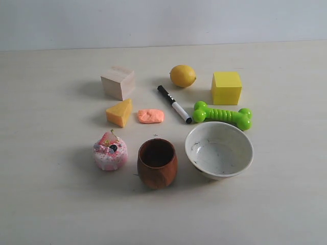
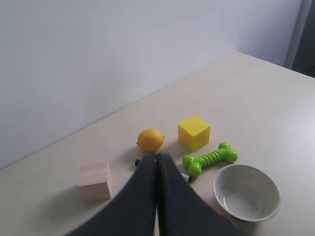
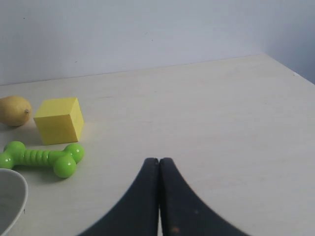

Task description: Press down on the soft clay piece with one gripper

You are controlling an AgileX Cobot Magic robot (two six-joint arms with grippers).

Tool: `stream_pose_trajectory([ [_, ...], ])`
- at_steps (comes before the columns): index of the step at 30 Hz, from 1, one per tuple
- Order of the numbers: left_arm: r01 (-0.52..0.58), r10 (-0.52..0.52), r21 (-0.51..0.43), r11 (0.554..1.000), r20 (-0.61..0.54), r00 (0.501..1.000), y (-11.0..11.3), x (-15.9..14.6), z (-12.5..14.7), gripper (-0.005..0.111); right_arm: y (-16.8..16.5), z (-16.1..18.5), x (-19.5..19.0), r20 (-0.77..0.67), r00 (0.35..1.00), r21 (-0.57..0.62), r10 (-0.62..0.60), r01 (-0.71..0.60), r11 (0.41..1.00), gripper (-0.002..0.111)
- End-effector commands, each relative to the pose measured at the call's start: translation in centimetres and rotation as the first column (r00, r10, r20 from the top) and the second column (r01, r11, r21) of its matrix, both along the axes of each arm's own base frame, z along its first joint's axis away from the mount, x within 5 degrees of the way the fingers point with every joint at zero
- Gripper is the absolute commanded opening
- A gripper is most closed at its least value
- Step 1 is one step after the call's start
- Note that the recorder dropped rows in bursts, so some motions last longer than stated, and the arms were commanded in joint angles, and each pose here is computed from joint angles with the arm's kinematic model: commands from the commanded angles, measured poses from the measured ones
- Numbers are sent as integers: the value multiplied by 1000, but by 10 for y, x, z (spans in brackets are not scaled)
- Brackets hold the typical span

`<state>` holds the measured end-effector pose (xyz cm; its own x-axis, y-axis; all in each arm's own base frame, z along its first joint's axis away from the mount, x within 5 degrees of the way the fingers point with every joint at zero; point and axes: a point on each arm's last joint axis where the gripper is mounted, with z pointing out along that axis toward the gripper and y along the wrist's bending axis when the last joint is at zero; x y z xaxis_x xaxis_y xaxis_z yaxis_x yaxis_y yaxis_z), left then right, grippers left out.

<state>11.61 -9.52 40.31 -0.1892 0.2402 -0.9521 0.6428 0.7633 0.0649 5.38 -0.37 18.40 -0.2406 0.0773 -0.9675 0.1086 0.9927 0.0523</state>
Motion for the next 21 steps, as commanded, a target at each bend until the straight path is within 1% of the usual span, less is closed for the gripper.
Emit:
stream_pose_trajectory([
  [1,-6,6,-2,1000,8,1000,3,-2,0,0,0,-1,0,6,1000,-2,-6,6,1000,0],
  [3,-38,38,-22,999,29,999,12,-6,3,0,0,-1,0,6,1000,-2,-6,6,1000,0],
  [6,-122,125,-65,990,37,992,28,-10,4,0,0,-1,0,6,1000,-2,-6,6,1000,0],
  [9,-244,250,-106,964,49,967,49,-18,2,0,0,-1,0,6,1000,-2,-6,6,1000,0],
  [12,-355,369,-146,923,80,926,67,-32,-4,0,0,-1,0,6,1000,-2,-6,6,1000,0],
  [16,-473,506,-208,856,156,848,84,-50,-15,0,0,-1,0,6,1000,-2,-6,6,1000,0],
  [21,-575,611,-221,788,172,773,93,-66,-44,0,0,-1,0,6,1000,-2,-6,6,1000,0],
])
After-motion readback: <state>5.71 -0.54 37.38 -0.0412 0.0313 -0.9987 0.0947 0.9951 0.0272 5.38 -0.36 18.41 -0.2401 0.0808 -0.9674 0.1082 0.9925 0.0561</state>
